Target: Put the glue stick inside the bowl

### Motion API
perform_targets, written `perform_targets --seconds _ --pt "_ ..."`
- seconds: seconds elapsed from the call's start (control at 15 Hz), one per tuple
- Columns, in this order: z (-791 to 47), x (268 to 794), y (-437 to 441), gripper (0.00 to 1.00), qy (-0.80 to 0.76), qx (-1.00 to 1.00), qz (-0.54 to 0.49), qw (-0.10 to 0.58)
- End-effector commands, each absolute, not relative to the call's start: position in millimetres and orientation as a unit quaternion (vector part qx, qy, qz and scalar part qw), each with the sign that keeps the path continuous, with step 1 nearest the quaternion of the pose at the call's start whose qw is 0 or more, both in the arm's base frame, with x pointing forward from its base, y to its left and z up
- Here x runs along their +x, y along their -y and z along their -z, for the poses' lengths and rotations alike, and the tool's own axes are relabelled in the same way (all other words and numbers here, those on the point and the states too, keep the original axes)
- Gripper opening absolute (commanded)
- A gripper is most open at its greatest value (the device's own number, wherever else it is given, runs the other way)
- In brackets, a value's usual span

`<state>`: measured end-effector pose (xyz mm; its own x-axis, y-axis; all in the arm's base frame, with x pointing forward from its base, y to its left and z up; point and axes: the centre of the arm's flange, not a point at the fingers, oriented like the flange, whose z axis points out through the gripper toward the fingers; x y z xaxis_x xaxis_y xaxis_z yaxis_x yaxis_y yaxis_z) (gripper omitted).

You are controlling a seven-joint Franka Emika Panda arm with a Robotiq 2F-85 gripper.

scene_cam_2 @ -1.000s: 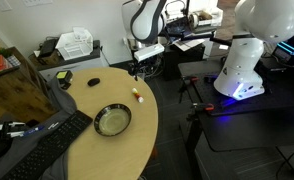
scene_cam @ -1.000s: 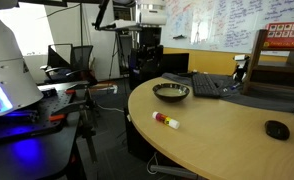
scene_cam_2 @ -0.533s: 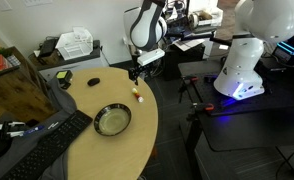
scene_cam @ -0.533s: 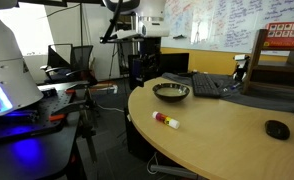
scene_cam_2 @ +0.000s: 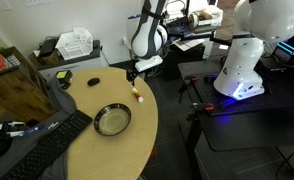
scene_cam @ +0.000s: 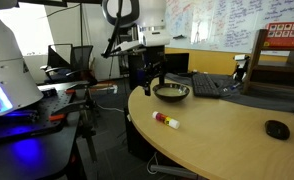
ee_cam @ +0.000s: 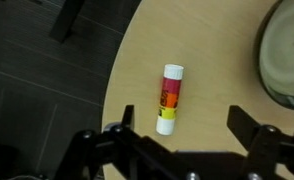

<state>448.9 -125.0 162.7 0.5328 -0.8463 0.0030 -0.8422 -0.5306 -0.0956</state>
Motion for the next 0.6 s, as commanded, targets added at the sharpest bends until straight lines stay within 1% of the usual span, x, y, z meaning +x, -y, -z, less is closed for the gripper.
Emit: perform_targets --seconds 0.0,0.53 --pt "-120.8 463.8 130.1 1.0 -0.513 -0.856 0.032 0.046" --pt "-63.9 490.1 138.6 1.0 -0.521 -0.853 0.003 0.016"
